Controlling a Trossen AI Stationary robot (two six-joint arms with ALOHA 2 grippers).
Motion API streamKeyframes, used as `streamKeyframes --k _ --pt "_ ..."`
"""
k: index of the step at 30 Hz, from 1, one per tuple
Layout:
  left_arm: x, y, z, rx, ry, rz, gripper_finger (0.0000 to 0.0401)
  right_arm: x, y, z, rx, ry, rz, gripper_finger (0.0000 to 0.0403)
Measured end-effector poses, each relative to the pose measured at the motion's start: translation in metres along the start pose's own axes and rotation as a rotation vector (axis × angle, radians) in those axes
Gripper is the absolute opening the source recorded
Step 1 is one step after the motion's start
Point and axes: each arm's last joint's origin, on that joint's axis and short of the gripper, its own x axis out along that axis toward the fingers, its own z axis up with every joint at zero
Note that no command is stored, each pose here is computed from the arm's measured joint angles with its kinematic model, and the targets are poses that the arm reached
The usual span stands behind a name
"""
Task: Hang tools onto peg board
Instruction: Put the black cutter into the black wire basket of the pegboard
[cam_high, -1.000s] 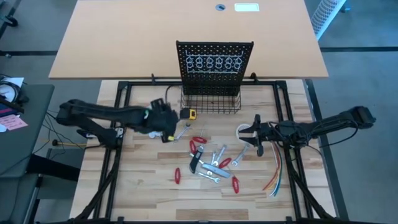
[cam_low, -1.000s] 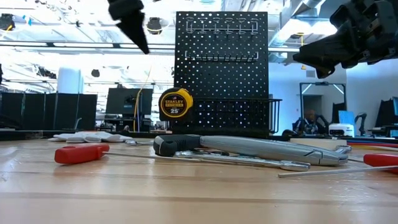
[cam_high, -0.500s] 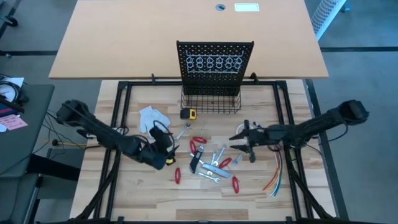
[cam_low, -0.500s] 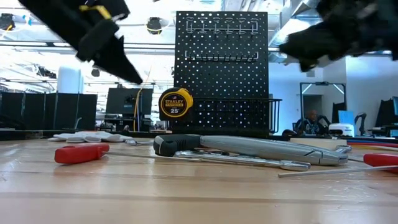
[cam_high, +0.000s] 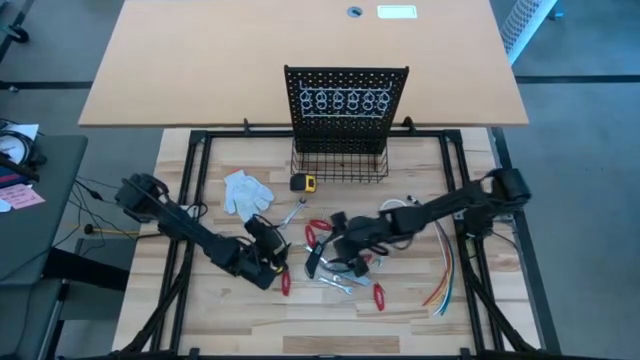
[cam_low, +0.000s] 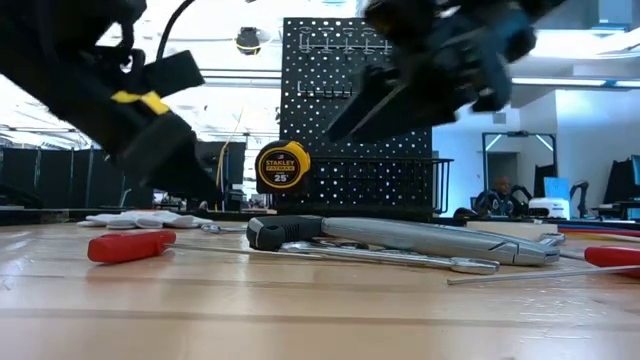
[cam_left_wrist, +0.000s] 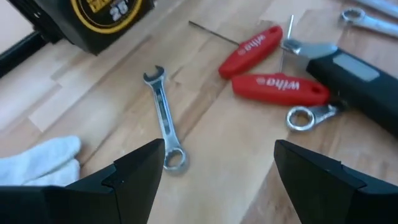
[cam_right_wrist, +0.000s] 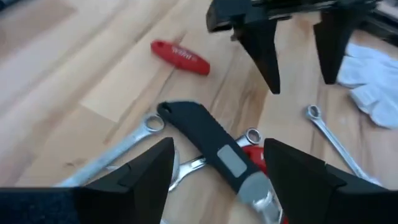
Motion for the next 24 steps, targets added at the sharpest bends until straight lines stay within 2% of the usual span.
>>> streamKeyframes --k 5,9,12,15,21,24 --pt "-0.019 -0.003 -0.009 0.052 -0.03 -0.007 0.0299 0.036 -0.013 0.005 -0.052 0.149 0.099 0.026" --pt "-0.036 0.0 -0.016 0.017 -0.089 0.03 0.0299 0.061 -0.015 0.005 -0.115 0.244 0.15 0.0259" --pt "-0.043 0.001 -0.021 -0.012 -0.117 0.039 0.0299 0.074 -0.017 0.008 -0.124 0.256 0.157 0.0249" --pt "-0.046 0.001 -0.023 -0.035 -0.119 0.033 0.0299 0.081 -0.017 0.009 -0.123 0.272 0.165 0.0221" --pt "-0.046 0.001 -0.024 -0.04 -0.12 0.031 0.0299 0.082 -0.02 0.009 -0.117 0.267 0.162 0.0128" --pt "-0.046 0.001 -0.024 -0.039 -0.12 0.031 0.0299 0.082 -0.024 0.009 -0.104 0.256 0.153 0.0094"
